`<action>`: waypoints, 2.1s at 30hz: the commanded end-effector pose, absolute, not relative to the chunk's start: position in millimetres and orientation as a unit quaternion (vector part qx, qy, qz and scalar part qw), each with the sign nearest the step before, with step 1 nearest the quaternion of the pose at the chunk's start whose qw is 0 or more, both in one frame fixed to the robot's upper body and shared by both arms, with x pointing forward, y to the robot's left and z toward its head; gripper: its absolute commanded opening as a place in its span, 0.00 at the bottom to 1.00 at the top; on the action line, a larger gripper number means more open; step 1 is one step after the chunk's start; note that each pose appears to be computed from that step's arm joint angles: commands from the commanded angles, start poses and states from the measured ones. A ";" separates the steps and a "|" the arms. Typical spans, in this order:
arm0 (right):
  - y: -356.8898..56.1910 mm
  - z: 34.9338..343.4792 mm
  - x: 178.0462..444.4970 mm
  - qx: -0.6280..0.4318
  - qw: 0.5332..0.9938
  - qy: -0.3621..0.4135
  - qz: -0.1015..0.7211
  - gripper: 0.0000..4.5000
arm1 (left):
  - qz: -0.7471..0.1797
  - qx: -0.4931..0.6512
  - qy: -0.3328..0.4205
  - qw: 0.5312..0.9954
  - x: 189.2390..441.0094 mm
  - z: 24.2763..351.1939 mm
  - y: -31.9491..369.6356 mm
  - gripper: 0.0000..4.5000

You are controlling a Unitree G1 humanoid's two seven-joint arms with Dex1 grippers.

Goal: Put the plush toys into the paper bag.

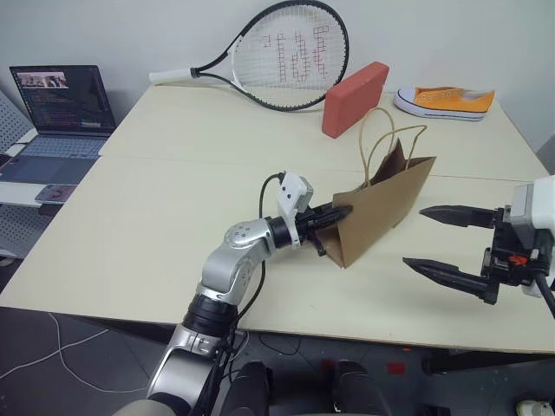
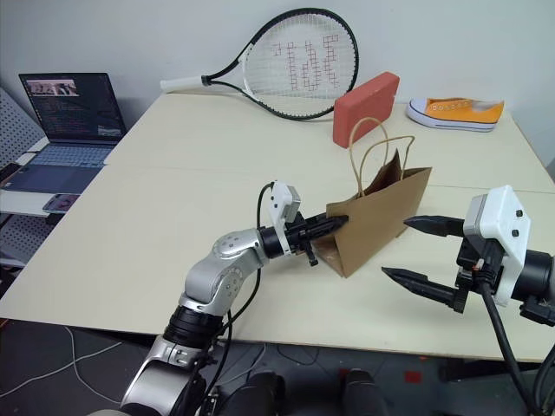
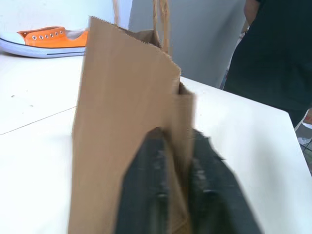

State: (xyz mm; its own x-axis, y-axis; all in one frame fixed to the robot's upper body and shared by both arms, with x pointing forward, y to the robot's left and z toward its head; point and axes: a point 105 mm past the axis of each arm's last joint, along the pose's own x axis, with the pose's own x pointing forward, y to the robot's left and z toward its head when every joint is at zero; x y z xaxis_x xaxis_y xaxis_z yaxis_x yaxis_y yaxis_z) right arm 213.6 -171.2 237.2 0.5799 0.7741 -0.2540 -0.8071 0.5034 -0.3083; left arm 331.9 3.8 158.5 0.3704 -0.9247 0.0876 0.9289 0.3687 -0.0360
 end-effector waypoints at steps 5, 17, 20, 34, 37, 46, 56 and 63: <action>-175.9 241.9 209.3 -0.221 0.864 0.024 0.451 0.93 | -0.641 -0.022 -0.042 0.766 337.7 183.7 19.6 0.00; -196.6 242.7 174.1 -0.200 0.859 0.104 0.460 0.93 | -0.749 0.040 0.012 0.662 348.6 180.4 28.4 0.00; -196.4 240.4 173.0 -0.201 0.862 0.105 0.453 0.93 | -0.748 0.056 0.022 0.661 352.9 170.0 26.9 0.00; -190.6 236.9 175.9 -0.192 0.863 0.102 0.455 0.93 | -0.726 0.103 0.017 0.679 365.5 169.2 45.9 0.63; -192.0 235.4 179.4 -0.193 0.862 0.103 0.456 0.93 | -0.719 0.121 0.017 0.684 365.6 167.8 54.3 0.84; -198.6 239.7 197.5 -0.208 0.864 0.084 0.451 0.93 | -0.670 0.178 0.015 0.721 372.9 167.2 91.4 0.99; -247.7 261.2 215.8 -0.260 0.867 0.104 0.412 0.93 | -0.555 0.269 0.053 0.785 360.2 178.3 172.5 0.99; -283.4 273.6 219.3 -0.293 0.860 0.134 0.396 0.93 | -0.494 0.301 0.065 0.813 325.9 196.2 200.1 0.99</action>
State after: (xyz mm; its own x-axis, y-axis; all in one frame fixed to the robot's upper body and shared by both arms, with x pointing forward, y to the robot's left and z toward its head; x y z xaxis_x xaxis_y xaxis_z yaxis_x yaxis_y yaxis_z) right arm 220.5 -278.1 260.9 0.6327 0.6144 -0.4713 -0.7735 0.5303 -0.3470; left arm 330.6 204.8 175.5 0.4836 -0.7508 -0.4500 0.8646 0.3295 0.3794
